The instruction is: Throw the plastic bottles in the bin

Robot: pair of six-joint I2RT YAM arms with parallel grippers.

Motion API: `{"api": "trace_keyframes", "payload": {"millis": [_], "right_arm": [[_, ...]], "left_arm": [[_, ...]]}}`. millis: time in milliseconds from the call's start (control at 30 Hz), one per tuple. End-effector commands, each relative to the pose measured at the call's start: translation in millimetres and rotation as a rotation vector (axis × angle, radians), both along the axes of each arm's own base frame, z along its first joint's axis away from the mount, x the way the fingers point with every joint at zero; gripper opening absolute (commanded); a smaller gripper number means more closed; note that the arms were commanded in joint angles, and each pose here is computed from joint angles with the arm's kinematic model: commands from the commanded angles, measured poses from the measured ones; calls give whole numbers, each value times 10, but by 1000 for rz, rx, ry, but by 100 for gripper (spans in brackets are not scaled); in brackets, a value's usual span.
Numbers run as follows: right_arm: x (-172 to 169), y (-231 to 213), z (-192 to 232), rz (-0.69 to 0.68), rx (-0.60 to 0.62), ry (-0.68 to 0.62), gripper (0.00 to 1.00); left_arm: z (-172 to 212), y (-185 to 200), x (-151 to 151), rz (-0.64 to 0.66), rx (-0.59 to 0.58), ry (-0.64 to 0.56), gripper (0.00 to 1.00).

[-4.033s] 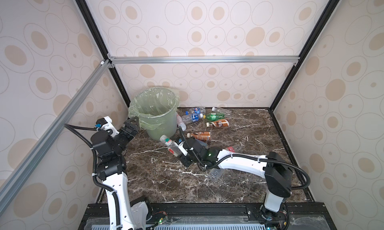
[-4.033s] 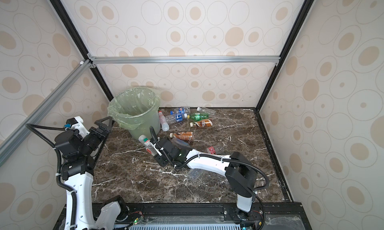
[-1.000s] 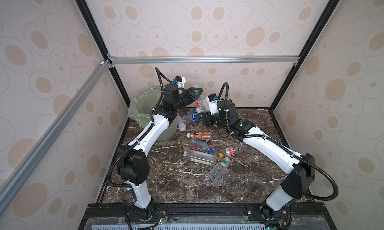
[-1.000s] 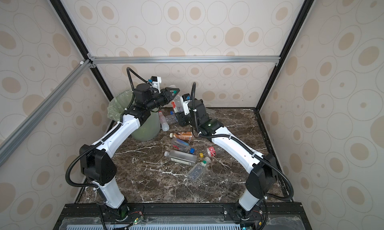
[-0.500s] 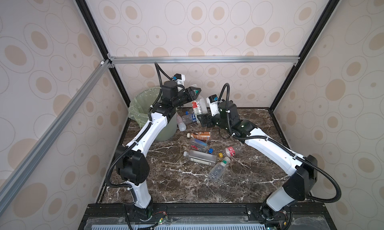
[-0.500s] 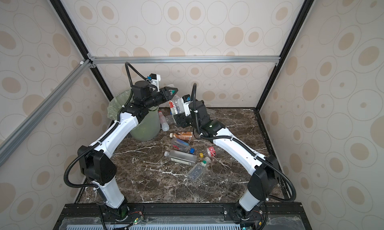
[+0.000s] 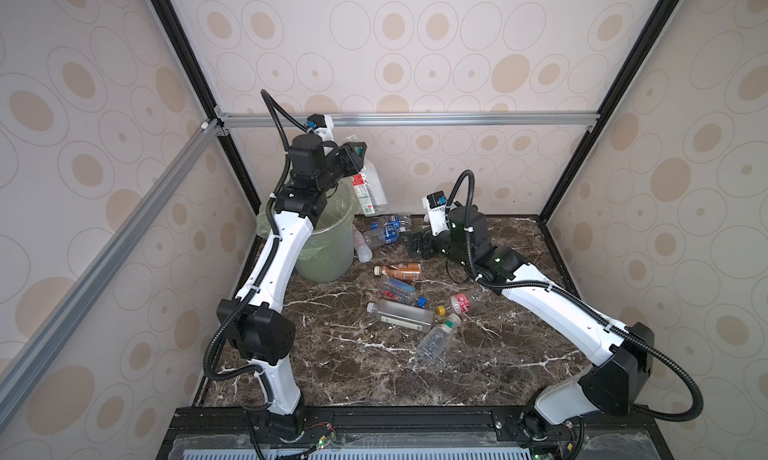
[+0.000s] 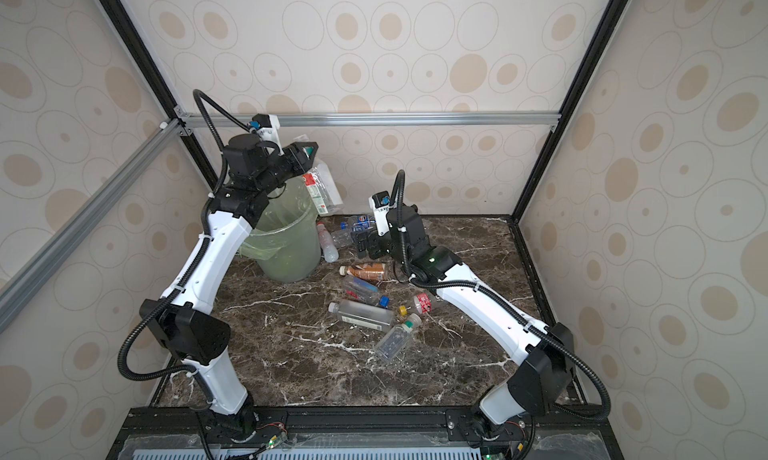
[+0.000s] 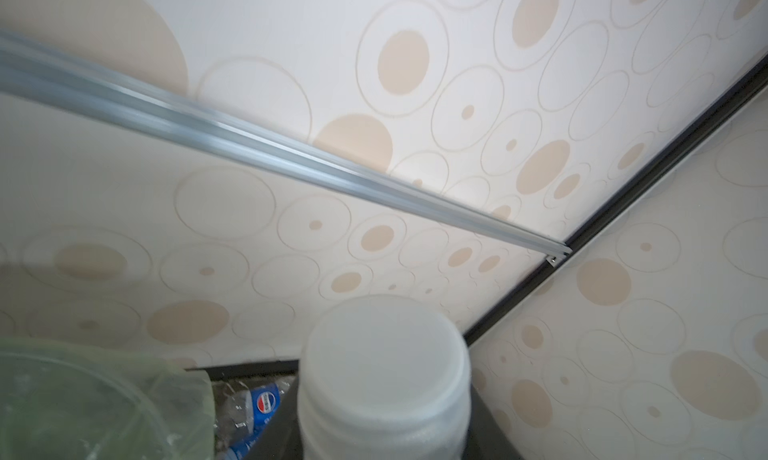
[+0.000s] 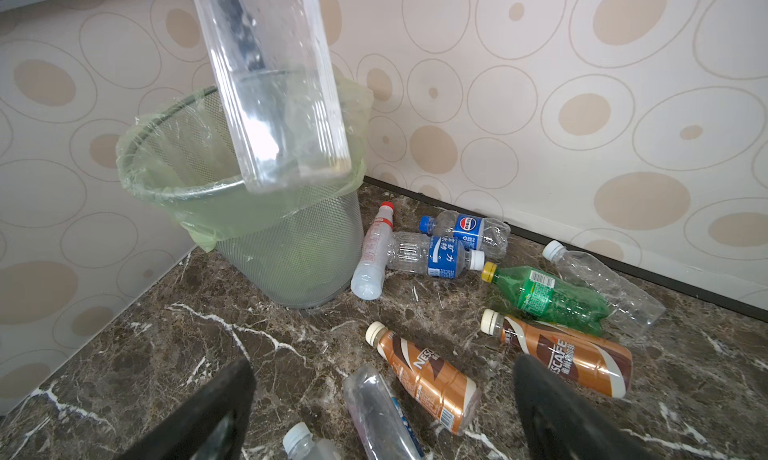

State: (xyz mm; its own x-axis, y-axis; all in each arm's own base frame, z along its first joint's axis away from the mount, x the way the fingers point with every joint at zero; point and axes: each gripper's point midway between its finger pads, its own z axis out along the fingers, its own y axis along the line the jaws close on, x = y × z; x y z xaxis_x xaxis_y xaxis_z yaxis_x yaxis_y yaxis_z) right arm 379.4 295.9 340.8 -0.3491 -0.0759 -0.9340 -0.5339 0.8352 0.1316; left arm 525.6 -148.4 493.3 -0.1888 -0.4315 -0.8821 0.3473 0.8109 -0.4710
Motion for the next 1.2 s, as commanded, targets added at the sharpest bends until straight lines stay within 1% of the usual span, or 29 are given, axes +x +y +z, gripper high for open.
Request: {"api": "trace_keyframes", "payload": {"millis": [0, 133, 300, 400, 600, 700, 800, 867, 933, 1000, 1067, 1100, 1133, 1167], "right_arm": [[-64, 69, 254, 36, 74, -59, 100], [-114, 188, 489, 74, 116, -130, 100], [-203, 377, 723, 134, 134, -210, 100], [-268, 514, 843, 177, 140, -255, 100], [-244, 658, 918, 200, 139, -260, 100], [-228, 689, 883, 202, 129, -253, 100], [-197, 694, 786, 192, 111, -236, 100], [-189, 693, 748, 188, 106, -231, 100], [-173, 691, 710, 181, 106, -224, 100], [-174, 692, 696, 181, 106, -220, 100], [-170, 688, 665, 179, 103, -212, 100], [-178, 680, 665, 178, 102, -211, 100], [-177, 673, 653, 176, 99, -210, 100], [-185, 665, 650, 175, 97, -211, 100]], "left_arm": [[483, 369, -133, 181, 104, -144, 18], [726, 589, -305, 299, 154, -238, 18], [1020, 875, -705, 446, 181, -392, 18], [1192, 974, -928, 500, 193, -481, 18], [1398, 1067, -1193, 558, 218, -597, 18], [1507, 1124, -1370, 590, 226, -661, 18], [1568, 1173, -1470, 614, 228, -691, 18], [1524, 1227, -1403, 627, 229, -663, 18], [1327, 1290, -1180, 624, 236, -586, 18], [962, 1440, -888, 638, 215, -451, 19], [527, 1539, -595, 635, 221, -289, 23], [330, 1534, -476, 621, 243, -218, 31], [236, 1501, -411, 598, 262, -182, 40], [174, 1446, -364, 565, 271, -158, 54]]}}
